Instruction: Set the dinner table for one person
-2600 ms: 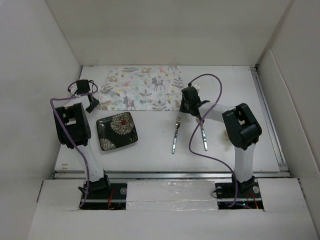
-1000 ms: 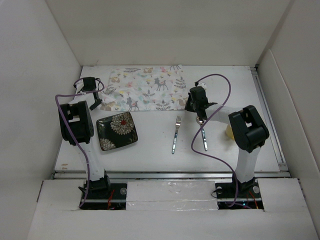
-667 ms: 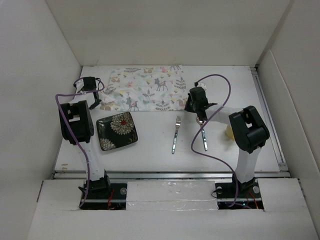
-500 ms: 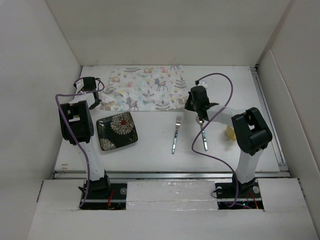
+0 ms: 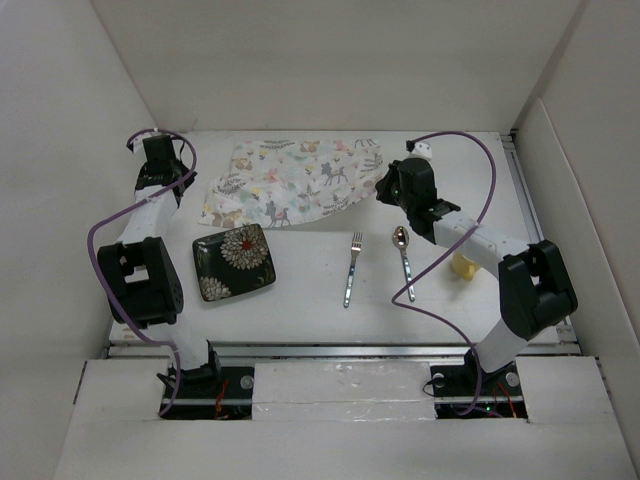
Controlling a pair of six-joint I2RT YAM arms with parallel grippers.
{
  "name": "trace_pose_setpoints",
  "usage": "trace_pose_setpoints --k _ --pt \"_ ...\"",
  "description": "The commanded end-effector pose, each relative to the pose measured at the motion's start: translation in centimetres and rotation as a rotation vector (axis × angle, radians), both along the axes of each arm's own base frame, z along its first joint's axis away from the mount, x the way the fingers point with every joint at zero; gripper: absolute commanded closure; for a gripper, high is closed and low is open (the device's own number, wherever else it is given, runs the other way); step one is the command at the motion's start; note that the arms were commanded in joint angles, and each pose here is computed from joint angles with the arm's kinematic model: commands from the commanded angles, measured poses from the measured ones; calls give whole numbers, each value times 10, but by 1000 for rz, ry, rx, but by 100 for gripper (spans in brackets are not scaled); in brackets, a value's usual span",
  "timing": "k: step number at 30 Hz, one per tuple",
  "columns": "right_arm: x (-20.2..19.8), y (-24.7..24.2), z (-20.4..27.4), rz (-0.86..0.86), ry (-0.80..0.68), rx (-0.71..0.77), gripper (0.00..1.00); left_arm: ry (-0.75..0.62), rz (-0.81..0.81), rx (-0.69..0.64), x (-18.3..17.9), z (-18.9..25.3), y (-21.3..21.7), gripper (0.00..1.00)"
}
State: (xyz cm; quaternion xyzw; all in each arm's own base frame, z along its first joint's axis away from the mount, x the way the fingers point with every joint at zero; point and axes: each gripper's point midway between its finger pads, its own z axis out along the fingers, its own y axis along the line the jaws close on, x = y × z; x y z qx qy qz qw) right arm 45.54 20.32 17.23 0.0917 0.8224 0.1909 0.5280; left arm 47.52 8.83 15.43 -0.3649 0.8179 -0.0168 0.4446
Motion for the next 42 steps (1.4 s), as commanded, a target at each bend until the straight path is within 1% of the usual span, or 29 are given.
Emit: trace_pose_setpoints --k 1,2,3,4,5,6,7,9,10,11,13,15,17,20,22,23,24,25,27,28,30,33,36,37,39,40,42 --pt "3 -7 44 -18 -94 12 100 -173 -64 -61 6 57 -17 100" --pt "2 -6 46 -12 -95 13 100 -186 -99 -53 9 64 -25 100" --pt "4 -9 49 -11 -101 16 100 -154 -152 -75 12 55 -37 100" --pt "6 -8 48 -10 -100 13 100 -132 -161 -65 15 56 -40 100" --pt "6 -8 44 -9 -89 8 100 -56 -131 -32 9 38 -39 100" --pt "7 -9 38 -17 -74 -3 100 -13 -134 -13 7 20 -40 99" --pt "7 -9 32 -20 -61 -8 100 11 -131 -5 4 9 -39 83" --pt "7 -9 12 -22 -25 -19 100 114 -172 -7 -5 -28 -50 72" --pt "7 -9 13 -21 -29 -15 100 129 -167 7 -3 -34 -47 71" --pt "6 -9 8 -22 -23 -16 100 184 -148 47 -9 -44 -45 71" --pt "6 -9 3 -19 -15 -17 100 253 -160 81 -15 -63 -47 71" --pt "6 -9 -2 -18 -9 -23 100 304 -170 85 -23 -77 -50 71" --pt "6 -8 -5 -14 -6 -25 100 338 -166 101 -30 -84 -47 66" --pt "5 -6 -9 -3 -5 -17 100 380 -161 128 -36 -97 -42 65" --pt "1 -5 -11 6 -3 -10 100 451 -161 133 -41 -117 -39 65" --pt "1 -5 -11 6 -4 -10 100 455 -157 141 -41 -115 -37 65" --pt "1 -5 -12 11 -1 -11 100 487 -157 148 -43 -125 -36 65" --pt "-1 -5 -12 13 -1 -8 100 505 -155 157 -44 -129 -34 62" --pt "-2 -3 -11 24 -7 -2 100 546 -154 171 -48 -141 -31 59" --pt "-2 -3 -11 24 -9 2 100 552 -157 173 -48 -144 -31 55" --pt "-1 -2 -10 27 -10 4 100 571 -170 167 -49 -151 -32 51" --pt "-1 -1 -10 32 -12 5 100 579 -173 166 -46 -153 -32 49" --pt "-2 4 -9 45 -13 8 100 563 -172 167 -42 -153 -32 66" --pt "-2 4 -8 44 -17 9 100 554 -173 167 -39 -153 -32 79" --pt "-2 4 -8 44 -17 9 100 553 -178 159 -38 -153 -34 91" --pt "-2 5 -9 45 -15 10 100 543 -179 154 -35 -151 -35 100" --pt "-2 5 -8 45 -17 11 100 525 -177 147 -33 -146 -36 100"
